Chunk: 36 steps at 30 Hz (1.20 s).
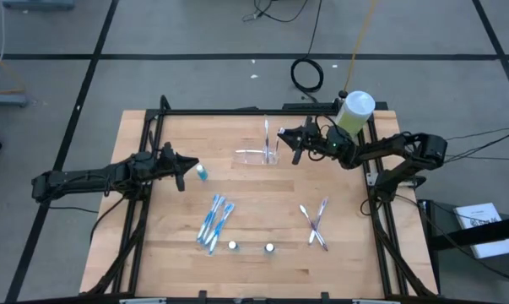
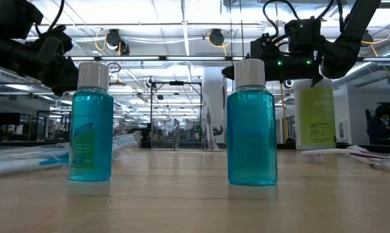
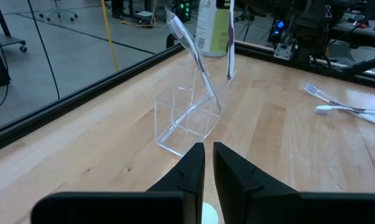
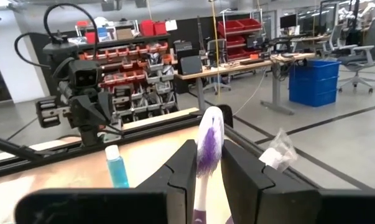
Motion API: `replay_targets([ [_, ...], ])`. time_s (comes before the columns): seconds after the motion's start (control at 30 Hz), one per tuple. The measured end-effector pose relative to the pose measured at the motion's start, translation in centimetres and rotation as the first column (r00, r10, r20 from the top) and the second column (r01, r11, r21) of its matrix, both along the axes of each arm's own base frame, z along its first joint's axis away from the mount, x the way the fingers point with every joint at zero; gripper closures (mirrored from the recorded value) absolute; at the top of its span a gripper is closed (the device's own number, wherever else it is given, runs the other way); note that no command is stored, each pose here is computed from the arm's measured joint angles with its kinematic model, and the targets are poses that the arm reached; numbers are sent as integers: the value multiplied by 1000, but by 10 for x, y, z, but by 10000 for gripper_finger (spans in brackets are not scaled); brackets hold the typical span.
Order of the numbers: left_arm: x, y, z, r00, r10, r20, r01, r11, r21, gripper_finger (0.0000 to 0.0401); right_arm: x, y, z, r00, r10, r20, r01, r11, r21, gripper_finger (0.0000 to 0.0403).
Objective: Pick & Place toothbrushing station
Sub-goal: Put the violet toothbrush into the transparent organizer
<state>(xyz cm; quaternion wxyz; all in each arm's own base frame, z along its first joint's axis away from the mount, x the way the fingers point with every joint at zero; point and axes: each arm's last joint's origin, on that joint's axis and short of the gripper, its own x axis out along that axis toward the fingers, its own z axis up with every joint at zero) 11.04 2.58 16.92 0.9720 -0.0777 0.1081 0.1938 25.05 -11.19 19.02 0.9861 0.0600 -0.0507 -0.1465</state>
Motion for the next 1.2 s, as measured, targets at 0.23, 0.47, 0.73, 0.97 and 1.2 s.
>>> replay_targets([
  [0.23,0,0,0,1000,0,0,0,1000,0,364,1,1,-4,999,4,-34,-4,1000,16,348],
  [0.47,0,0,0,1000,0,0,0,1000,0,364,1,1,-5,999,4,-51,-3,1000,15,348],
  [0.73,0,0,0,1000,0,0,0,1000,0,364,1,1,-5,998,3,-57,-3,1000,-2,348],
  [0.97,0,0,0,1000,0,0,0,1000,0,364,1,1,-5,998,2,-60,-3,1000,-9,348],
  [1.2,0,0,0,1000,0,0,0,1000,0,364,1,1,-5,998,2,-62,-2,1000,-8,348],
])
